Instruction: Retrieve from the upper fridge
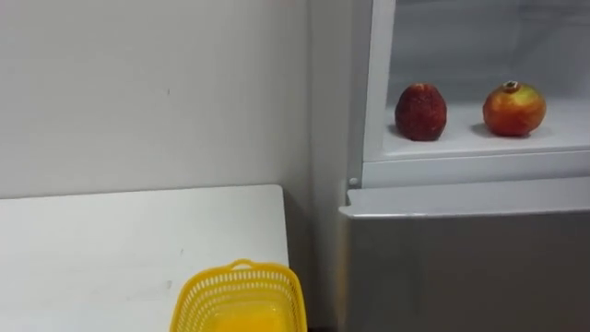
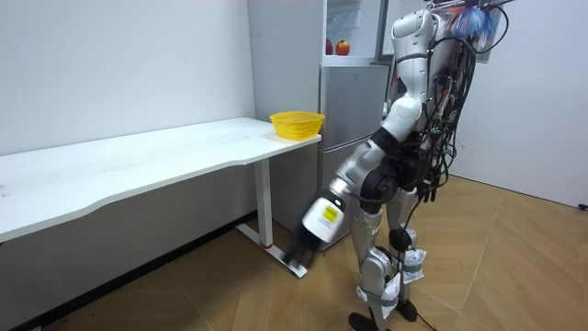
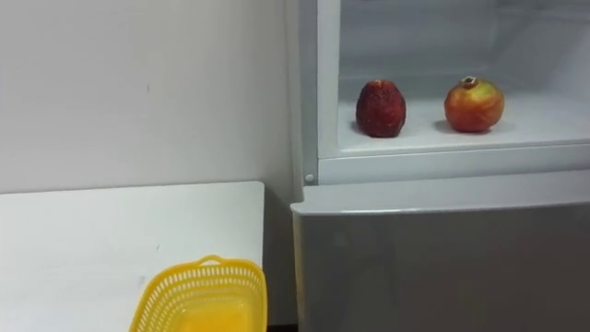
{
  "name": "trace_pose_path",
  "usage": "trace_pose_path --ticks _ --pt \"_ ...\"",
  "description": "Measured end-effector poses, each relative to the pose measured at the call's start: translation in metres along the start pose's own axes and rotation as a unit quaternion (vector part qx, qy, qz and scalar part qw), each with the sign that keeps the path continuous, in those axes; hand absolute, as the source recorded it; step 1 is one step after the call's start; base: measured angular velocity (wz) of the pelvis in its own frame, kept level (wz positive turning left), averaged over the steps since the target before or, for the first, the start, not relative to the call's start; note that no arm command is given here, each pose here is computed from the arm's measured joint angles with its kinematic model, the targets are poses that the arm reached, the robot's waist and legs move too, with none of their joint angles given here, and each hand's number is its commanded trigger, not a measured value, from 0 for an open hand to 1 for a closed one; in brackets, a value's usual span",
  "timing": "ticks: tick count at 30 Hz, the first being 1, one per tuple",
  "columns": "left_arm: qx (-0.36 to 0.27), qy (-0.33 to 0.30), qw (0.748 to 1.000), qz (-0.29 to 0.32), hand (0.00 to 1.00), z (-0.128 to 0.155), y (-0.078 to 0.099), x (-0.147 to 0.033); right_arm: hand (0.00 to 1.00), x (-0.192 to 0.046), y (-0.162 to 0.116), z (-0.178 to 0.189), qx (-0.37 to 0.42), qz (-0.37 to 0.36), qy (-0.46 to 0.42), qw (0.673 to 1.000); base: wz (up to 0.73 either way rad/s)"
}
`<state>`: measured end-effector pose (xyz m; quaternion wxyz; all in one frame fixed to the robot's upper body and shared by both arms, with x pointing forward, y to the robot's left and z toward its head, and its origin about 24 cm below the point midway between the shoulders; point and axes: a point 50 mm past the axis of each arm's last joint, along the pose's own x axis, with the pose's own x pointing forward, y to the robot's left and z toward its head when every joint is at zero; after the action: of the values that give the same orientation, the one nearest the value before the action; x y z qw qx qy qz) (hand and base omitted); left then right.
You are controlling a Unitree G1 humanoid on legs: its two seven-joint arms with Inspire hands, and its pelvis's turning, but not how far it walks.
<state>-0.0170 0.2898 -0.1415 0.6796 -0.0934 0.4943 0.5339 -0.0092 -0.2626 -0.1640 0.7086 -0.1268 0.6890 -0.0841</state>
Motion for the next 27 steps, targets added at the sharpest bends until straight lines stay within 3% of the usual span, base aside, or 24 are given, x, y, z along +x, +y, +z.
trace_pose_path --ticks 4,7,11,14,21,24,27 --pt "0.058 0.077 0.995 -0.006 0.00 -0.035 0.014 0.000 0.00 0.000 -0.001 0.001 -0.024 0.001 -0.001 1.000 -0.02" --pt "0.145 0.083 0.985 -0.033 0.00 -0.043 0.013 -0.002 0.00 0.000 0.001 -0.001 -0.039 0.004 0.001 0.999 0.00" --pt "0.307 0.055 0.945 -0.099 0.00 -0.043 -0.009 -0.005 0.00 0.000 0.003 0.003 -0.040 0.005 0.004 0.999 0.04" --pt "0.360 0.034 0.922 -0.136 0.00 -0.036 -0.030 -0.008 0.00 0.001 0.004 0.007 -0.040 0.000 0.003 0.999 0.00" --pt "0.418 -0.027 0.888 -0.190 0.00 -0.017 -0.064 -0.013 0.00 0.001 0.010 0.013 -0.030 -0.011 -0.004 0.999 -0.08" --pt "0.428 -0.027 0.881 -0.201 0.00 -0.019 -0.065 -0.015 0.00 0.000 0.007 0.020 -0.022 -0.026 -0.021 0.999 -0.09" --pt "0.428 -0.028 0.880 -0.203 0.00 -0.020 -0.066 -0.015 0.00 -0.003 -0.001 0.047 0.044 -0.055 -0.083 0.994 -0.04"
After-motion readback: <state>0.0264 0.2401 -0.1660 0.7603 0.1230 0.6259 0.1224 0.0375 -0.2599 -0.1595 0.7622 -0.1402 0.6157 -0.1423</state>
